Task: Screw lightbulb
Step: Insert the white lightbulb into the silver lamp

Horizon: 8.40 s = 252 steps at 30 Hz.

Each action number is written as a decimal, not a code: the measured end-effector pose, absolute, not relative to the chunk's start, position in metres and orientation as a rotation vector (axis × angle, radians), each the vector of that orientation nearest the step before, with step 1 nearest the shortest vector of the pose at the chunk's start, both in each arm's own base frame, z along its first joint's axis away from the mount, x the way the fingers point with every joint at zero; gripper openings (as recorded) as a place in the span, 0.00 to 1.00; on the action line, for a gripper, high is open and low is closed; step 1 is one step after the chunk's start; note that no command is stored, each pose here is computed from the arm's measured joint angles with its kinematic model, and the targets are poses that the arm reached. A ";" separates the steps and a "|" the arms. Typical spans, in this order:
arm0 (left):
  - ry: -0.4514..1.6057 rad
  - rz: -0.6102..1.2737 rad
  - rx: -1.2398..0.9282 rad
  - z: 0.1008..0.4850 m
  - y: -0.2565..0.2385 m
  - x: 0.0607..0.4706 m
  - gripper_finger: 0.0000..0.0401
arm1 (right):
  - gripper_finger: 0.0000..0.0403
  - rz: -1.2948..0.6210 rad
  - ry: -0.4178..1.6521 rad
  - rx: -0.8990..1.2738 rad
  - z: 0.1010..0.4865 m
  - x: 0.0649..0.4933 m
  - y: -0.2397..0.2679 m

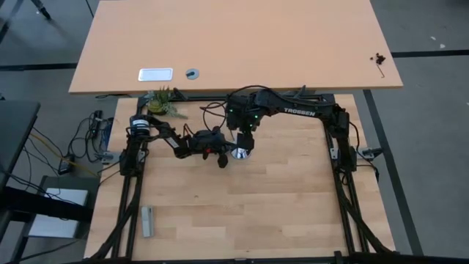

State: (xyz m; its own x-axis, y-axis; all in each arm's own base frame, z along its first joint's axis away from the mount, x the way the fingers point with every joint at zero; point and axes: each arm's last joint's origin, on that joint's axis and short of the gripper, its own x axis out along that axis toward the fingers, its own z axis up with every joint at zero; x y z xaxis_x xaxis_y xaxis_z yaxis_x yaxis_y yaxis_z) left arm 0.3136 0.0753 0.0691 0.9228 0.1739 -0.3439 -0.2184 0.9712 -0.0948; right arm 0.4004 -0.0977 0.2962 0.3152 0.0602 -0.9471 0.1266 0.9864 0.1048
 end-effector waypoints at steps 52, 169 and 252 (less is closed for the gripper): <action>0.340 0.202 -0.133 0.069 0.075 0.314 0.00 | 0.48 -0.260 1.264 0.355 0.290 0.401 -0.083; 0.343 0.203 -0.131 0.069 0.076 0.313 0.00 | 0.83 -0.025 1.274 0.005 0.288 0.400 -0.079; 0.343 0.203 -0.133 0.069 0.076 0.313 0.00 | 0.71 0.074 1.251 -0.161 0.305 0.404 -0.076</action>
State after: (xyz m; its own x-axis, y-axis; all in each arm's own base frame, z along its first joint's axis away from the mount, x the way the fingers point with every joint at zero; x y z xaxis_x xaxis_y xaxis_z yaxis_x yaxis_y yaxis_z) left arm 0.3134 0.0758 0.0689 0.9217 0.1744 -0.3464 -0.2194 0.9710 -0.0949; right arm 0.4044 -0.0763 0.3050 0.3136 -0.0322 -0.9490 -0.1439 0.9863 -0.0811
